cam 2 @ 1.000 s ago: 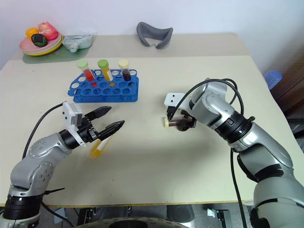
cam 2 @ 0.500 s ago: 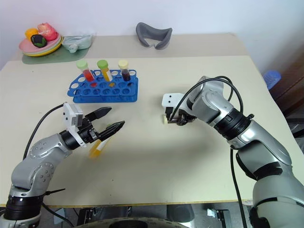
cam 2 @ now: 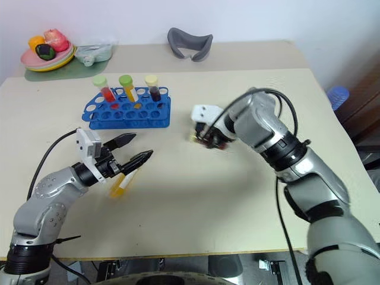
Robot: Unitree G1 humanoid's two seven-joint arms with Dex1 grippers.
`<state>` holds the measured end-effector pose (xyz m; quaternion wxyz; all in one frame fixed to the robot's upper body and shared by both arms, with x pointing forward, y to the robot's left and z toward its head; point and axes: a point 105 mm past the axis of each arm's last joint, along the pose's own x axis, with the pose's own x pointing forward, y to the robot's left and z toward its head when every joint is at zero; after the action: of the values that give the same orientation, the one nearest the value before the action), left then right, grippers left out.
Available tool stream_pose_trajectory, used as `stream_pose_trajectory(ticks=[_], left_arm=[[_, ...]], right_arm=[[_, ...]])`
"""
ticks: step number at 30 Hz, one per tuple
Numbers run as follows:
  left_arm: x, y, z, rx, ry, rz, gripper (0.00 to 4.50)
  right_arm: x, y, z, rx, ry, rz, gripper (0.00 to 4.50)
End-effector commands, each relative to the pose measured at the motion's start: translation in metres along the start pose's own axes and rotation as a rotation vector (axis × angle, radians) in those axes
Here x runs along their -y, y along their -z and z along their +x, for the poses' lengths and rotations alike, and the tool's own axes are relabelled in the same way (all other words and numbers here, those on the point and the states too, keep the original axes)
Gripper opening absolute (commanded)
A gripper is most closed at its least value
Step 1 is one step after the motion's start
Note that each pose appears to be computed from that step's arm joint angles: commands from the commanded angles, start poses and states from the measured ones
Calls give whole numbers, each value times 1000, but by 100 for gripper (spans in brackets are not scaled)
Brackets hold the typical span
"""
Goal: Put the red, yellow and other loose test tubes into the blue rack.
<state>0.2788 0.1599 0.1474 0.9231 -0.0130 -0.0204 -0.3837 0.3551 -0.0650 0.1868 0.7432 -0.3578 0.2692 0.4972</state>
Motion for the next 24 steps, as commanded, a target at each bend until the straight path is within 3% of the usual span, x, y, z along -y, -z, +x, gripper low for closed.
stream_pose_trajectory(ticks=[1, 4, 9, 14, 24], left_arm=[[-23, -9, -21, 21, -114, 60, 450], [-37, -12, -31, 28, -182, 77, 450], [-46, -19, -36, 54, -228, 95, 450], [-53, -25, -41, 67, -271, 122, 450], [-54, -29, -52, 54, -297, 141, 450]], right_arm=[[17, -68, -18, 412, 181, 12, 86], [17, -106, -6, 702, 241, 156, 86], [2, -148, 22, 949, 271, 251, 86], [-2, -156, 50, 1019, 330, 282, 86], [1, -133, 87, 992, 367, 346, 86]])
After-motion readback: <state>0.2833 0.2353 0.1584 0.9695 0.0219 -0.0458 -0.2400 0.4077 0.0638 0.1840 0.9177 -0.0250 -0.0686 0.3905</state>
